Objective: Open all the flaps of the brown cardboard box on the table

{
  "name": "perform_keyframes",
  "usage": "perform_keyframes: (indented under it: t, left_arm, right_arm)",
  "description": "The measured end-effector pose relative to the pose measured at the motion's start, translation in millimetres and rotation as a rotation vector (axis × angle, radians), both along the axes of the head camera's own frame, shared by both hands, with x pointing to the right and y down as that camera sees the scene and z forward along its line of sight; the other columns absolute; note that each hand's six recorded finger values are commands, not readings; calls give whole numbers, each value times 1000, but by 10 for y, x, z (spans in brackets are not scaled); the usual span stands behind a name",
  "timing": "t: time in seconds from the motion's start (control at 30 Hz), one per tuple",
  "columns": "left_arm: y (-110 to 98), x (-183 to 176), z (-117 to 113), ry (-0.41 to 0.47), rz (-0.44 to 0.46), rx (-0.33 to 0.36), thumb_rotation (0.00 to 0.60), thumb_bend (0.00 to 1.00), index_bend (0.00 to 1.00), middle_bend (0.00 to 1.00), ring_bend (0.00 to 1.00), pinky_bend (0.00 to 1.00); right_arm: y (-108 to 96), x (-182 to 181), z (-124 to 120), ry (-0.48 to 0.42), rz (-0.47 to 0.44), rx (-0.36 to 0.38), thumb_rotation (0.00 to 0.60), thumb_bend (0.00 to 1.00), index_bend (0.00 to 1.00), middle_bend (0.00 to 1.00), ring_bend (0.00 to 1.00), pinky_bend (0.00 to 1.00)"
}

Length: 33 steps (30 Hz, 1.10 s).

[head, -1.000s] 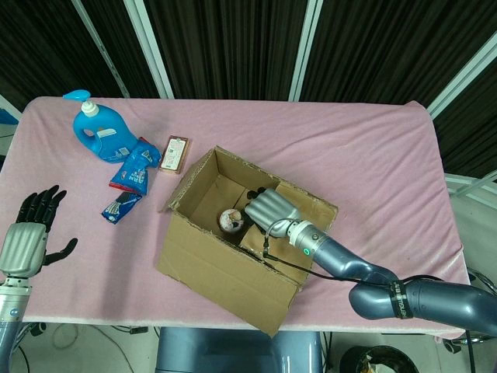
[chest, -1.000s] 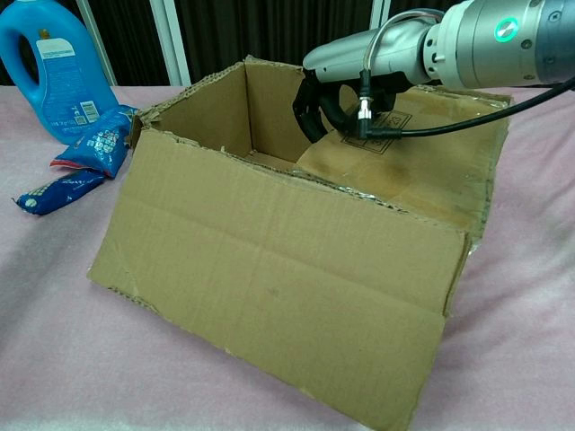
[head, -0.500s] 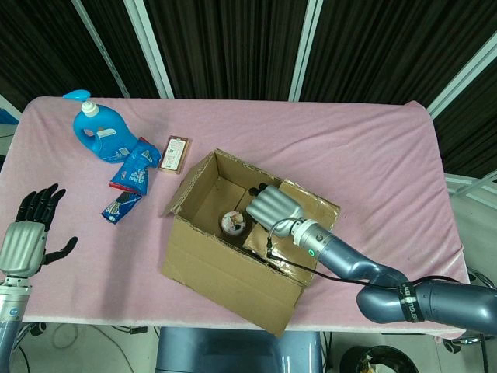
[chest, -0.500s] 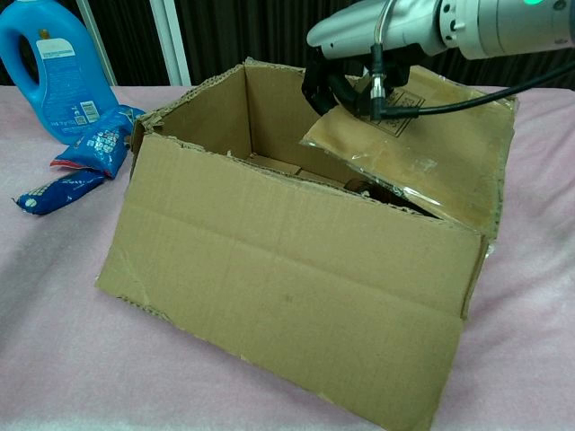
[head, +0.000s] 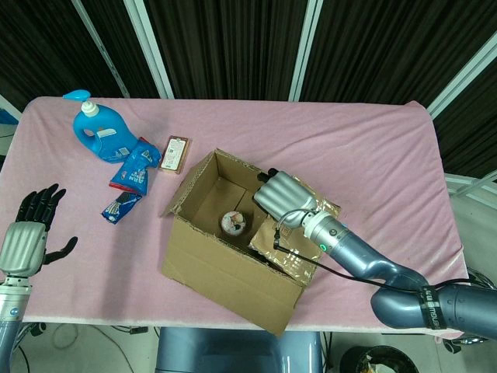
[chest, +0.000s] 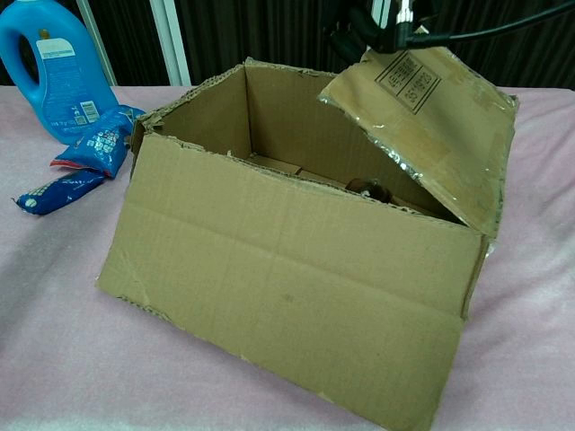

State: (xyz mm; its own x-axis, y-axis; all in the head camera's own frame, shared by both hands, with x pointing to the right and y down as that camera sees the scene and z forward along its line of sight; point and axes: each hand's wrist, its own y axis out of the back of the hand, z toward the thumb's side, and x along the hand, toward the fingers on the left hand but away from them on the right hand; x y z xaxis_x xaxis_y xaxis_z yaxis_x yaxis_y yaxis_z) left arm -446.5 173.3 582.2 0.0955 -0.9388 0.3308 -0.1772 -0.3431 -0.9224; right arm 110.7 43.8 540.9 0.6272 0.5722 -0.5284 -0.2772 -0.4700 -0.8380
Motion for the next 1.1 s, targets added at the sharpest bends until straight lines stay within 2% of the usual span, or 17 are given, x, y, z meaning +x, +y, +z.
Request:
perform_keyframes:
  t: [0.4, 0.73, 1.1]
  left_arm:
    - [3, 1, -1, -2, 1, 3, 600, 243, 0, 0, 0, 0]
    - [-8, -19, -6, -2, -8, 3, 600, 243, 0, 0, 0, 0]
    - [-6, -25, 8, -8, -9, 2, 600, 243, 0, 0, 0, 0]
  right_arm:
    - [-58, 309, -304, 47, 43, 37, 600, 1000, 639, 568, 242, 280]
    - [-8, 599, -437, 132, 64, 19, 600, 1000, 639, 567, 243, 280]
    - [125, 685, -627, 93, 86, 0, 600, 1000, 639, 566, 243, 280]
